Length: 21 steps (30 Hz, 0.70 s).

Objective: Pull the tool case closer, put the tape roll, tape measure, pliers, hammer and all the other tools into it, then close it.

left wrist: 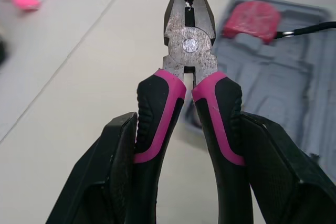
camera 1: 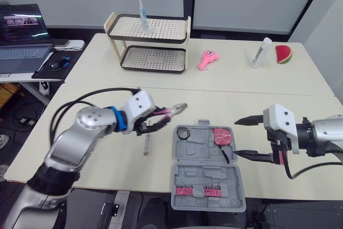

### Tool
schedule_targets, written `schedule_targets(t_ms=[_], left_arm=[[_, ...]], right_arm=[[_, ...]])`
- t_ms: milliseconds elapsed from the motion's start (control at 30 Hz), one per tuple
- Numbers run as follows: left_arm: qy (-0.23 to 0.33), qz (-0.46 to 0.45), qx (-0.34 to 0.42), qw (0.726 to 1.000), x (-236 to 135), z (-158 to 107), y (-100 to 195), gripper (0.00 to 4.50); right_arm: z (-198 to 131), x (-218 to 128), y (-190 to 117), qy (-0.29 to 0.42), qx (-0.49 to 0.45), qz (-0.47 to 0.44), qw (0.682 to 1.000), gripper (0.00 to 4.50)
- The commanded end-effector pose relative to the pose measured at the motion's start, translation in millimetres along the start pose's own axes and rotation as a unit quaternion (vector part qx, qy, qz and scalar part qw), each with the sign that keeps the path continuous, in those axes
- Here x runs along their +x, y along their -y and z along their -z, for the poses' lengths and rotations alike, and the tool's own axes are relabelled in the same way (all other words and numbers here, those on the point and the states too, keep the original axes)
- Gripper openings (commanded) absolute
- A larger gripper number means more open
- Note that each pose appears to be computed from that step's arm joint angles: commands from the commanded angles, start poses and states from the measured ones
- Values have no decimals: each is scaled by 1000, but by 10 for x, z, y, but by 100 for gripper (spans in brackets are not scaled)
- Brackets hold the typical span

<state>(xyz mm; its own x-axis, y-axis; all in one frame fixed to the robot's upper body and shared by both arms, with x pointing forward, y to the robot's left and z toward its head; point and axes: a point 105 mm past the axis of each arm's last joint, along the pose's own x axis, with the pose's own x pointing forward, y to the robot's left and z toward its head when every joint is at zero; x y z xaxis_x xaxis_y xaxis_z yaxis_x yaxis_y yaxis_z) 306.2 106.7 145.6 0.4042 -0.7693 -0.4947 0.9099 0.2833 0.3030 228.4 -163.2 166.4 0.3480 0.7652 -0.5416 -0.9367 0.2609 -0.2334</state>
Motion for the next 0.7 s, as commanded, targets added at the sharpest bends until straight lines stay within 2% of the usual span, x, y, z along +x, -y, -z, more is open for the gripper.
schedule_targets(t_ms=[33, 167, 300, 467, 700], left_arm=[[12, 54, 35, 998, 169, -198, 78, 258], [6, 111, 59, 992, 385, -276, 212, 258], [-8, 154, 75, 985, 576, -356, 345, 258], [-17, 158, 84, 984, 648, -397, 337, 258], [-29, 165, 92, 982, 659, -403, 353, 258]], right_arm=[[-36, -111, -50, -12, -27, 15, 999, 450], [44, -157, -89, -30, -24, 29, 999, 450], [-16, -65, -133, -22, -30, 28, 999, 450], [5, 207, -143, -36, -37, 28, 998, 450], [-71, 621, 50, -47, -65, 54, 995, 450]])
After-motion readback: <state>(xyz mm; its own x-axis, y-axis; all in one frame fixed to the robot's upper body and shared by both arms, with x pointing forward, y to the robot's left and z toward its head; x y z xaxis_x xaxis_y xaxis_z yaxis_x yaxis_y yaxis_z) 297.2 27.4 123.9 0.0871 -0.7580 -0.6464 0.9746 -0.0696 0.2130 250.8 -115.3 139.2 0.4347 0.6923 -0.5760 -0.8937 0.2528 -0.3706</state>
